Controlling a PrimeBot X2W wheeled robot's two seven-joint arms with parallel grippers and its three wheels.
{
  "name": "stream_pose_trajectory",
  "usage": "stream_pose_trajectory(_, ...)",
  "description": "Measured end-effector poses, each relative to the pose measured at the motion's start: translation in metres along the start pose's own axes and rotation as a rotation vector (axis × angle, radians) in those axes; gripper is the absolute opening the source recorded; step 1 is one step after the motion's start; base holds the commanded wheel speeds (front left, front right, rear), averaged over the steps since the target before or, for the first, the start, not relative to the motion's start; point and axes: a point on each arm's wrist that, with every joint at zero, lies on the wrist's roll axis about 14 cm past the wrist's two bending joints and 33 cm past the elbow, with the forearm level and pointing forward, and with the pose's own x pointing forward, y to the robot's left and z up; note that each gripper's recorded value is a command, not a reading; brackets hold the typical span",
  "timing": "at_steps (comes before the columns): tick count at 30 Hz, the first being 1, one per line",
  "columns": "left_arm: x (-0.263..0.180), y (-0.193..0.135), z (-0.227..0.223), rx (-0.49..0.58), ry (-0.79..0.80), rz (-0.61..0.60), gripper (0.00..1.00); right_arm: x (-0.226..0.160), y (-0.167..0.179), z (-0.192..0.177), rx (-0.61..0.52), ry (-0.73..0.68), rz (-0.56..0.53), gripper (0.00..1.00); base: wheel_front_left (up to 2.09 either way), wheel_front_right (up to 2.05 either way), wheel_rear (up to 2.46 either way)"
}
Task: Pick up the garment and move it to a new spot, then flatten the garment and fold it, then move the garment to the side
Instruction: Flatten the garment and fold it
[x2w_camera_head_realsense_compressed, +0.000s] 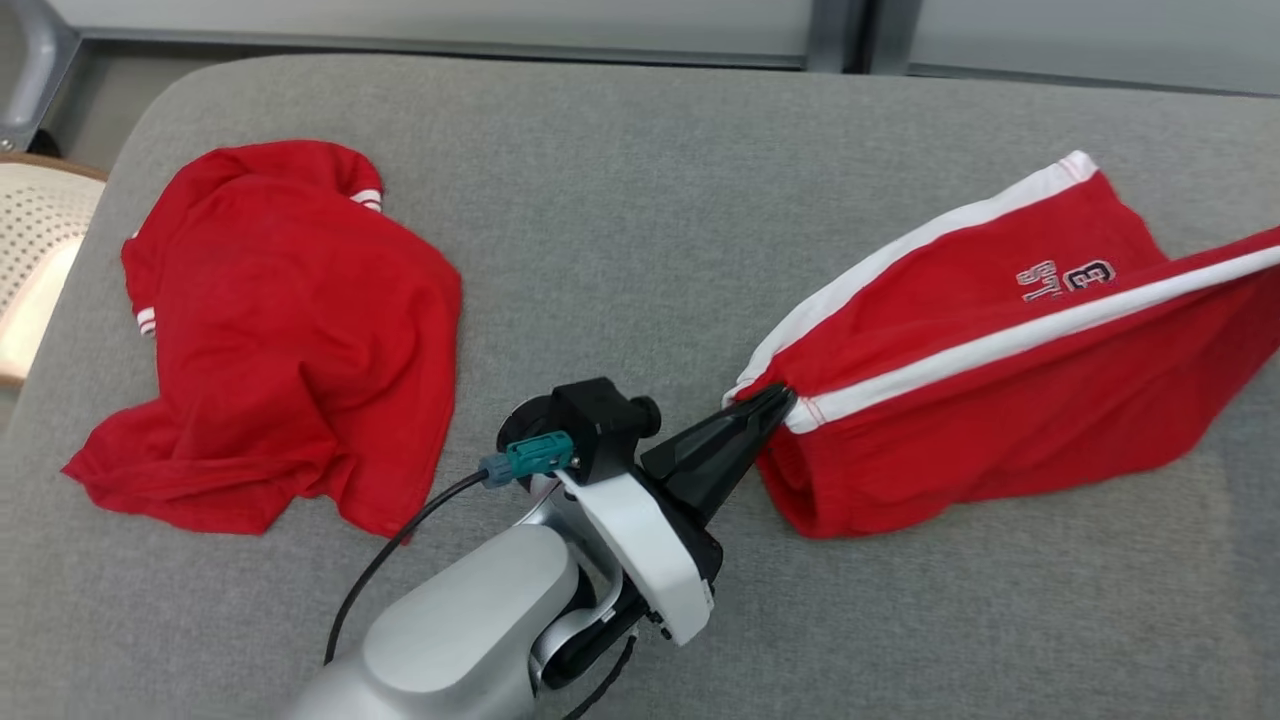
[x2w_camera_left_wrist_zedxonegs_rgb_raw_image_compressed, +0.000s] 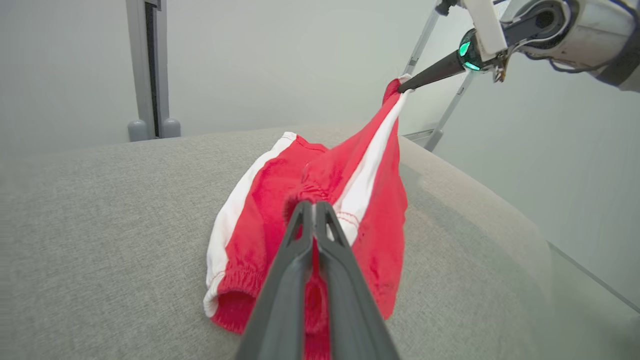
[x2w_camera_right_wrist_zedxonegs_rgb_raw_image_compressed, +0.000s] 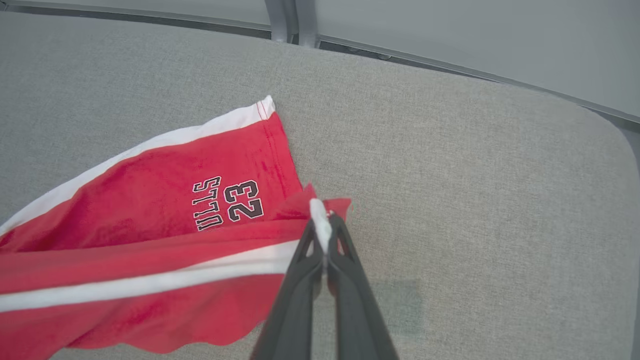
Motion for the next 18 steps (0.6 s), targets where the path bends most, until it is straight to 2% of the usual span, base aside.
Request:
stream_pose_trajectory(9, 0.004, 0.033, -0.014, -0.017, 0.017, 0.091, 0.00, 0.066, 0.033, 0.024, -0.069, 0.078, 0.048, 0.00, 0.00, 0.00, 0.00)
stream_pose_trajectory(18, 0.004, 0.051, -0.023, -0.037, 0.038, 0.138, 0.00, 0.108, 0.053, 0.036, -0.100, 0.111, 0.075, 0.00, 0.00, 0.00, 0.00)
